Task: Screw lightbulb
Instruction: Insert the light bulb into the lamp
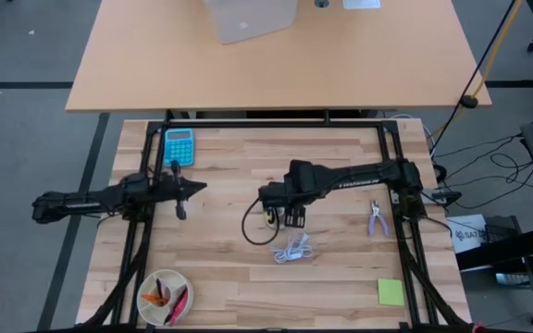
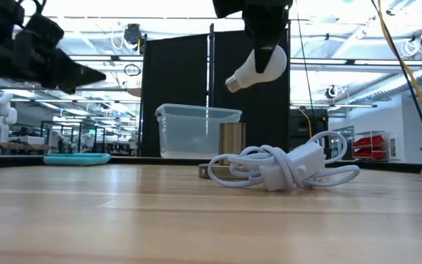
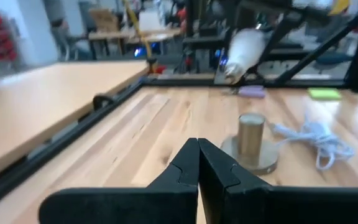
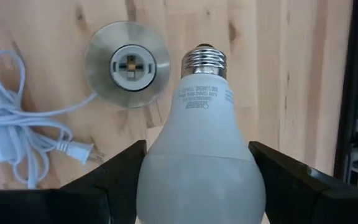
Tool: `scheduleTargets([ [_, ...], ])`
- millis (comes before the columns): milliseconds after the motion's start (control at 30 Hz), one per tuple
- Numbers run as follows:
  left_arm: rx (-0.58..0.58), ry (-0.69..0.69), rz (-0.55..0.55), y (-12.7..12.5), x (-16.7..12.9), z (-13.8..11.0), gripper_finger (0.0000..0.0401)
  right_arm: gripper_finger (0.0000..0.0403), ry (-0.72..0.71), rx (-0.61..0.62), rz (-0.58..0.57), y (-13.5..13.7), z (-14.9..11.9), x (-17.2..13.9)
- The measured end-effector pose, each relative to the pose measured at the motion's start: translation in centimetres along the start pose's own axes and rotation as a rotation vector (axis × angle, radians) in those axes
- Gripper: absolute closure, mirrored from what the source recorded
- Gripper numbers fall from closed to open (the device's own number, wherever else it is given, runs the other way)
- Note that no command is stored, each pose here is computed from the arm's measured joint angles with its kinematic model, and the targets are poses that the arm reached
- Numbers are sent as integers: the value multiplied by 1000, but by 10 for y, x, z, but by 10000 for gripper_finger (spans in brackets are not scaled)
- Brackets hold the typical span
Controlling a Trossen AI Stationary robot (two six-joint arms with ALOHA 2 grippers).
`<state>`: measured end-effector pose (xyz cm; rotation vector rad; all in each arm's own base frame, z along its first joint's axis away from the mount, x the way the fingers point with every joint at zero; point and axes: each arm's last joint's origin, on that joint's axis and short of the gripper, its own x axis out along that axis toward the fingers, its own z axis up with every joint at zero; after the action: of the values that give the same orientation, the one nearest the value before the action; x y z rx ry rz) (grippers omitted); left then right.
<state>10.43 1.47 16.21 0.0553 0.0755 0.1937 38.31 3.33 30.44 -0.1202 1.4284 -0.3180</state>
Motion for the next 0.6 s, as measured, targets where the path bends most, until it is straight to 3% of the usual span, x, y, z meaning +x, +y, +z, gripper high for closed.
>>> scheduleTargets([
  [200, -13, 80, 14, 0, 8, 3, 401, 152, 17, -32, 75, -8, 5, 7],
  [600, -56, 89, 22, 0, 25, 2, 401, 152, 53, -53, 244, -12, 11, 20],
])
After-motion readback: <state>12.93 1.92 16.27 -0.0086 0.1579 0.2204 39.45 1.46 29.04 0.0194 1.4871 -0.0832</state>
